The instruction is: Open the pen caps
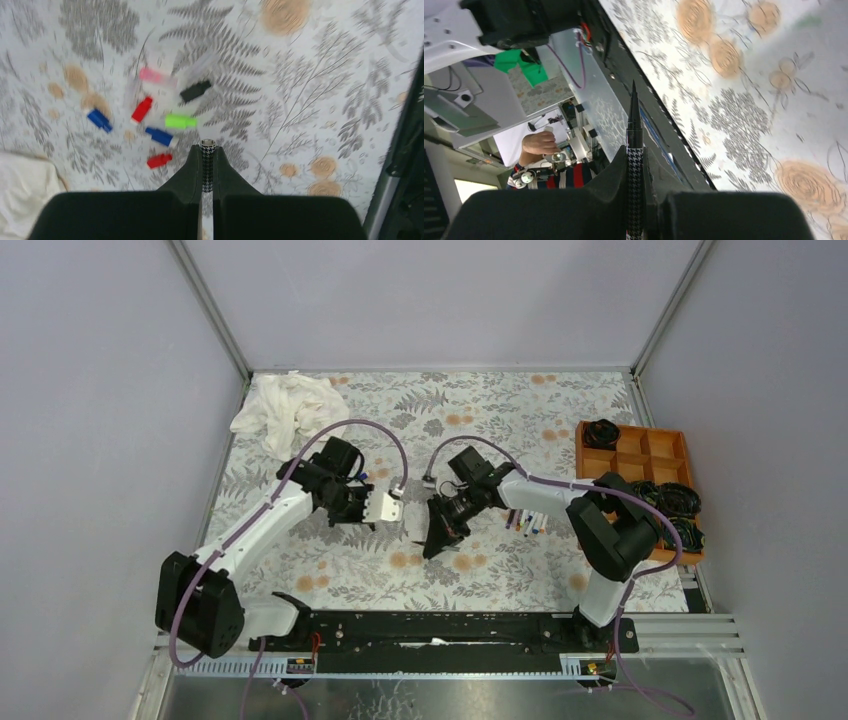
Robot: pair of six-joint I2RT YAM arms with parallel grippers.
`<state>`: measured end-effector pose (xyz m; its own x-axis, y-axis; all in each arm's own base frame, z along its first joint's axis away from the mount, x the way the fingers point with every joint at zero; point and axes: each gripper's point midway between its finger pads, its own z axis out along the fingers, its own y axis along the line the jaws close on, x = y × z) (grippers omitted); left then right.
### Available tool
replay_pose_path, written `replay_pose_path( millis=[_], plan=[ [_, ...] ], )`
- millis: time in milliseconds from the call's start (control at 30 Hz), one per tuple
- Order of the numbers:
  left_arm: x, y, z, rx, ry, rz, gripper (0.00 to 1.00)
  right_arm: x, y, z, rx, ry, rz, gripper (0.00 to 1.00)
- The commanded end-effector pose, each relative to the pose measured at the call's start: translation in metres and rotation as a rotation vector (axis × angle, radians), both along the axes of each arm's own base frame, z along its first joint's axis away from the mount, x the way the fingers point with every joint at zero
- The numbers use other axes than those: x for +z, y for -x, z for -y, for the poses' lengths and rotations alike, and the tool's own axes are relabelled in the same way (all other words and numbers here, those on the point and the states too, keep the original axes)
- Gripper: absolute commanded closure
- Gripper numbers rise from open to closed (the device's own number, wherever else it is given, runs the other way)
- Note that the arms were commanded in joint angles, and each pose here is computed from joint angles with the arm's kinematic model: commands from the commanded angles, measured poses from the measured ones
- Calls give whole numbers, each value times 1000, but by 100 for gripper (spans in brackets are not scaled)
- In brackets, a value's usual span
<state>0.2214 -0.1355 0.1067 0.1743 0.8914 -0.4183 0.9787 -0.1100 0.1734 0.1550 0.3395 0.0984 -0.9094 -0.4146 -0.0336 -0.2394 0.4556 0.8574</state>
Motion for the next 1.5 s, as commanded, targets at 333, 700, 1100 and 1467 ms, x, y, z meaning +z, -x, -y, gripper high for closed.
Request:
replay_pose_path(
  millis=[333, 700, 1100, 1467],
  plan=[
    [-31, -98, -8, 423, 134, 68, 100, -7, -105, 124, -600, 462, 367, 100],
    [-80, -122, -12, 618, 121, -70, 98, -24, -150, 240, -1023, 828, 540, 100],
    [-63, -116, -11, 628, 126, -106, 52, -52, -172, 259, -1049, 968, 555, 100],
    [1, -116, 1, 623, 232, -87, 2, -63, -175, 259, -1047, 976, 535, 85]
  ],
)
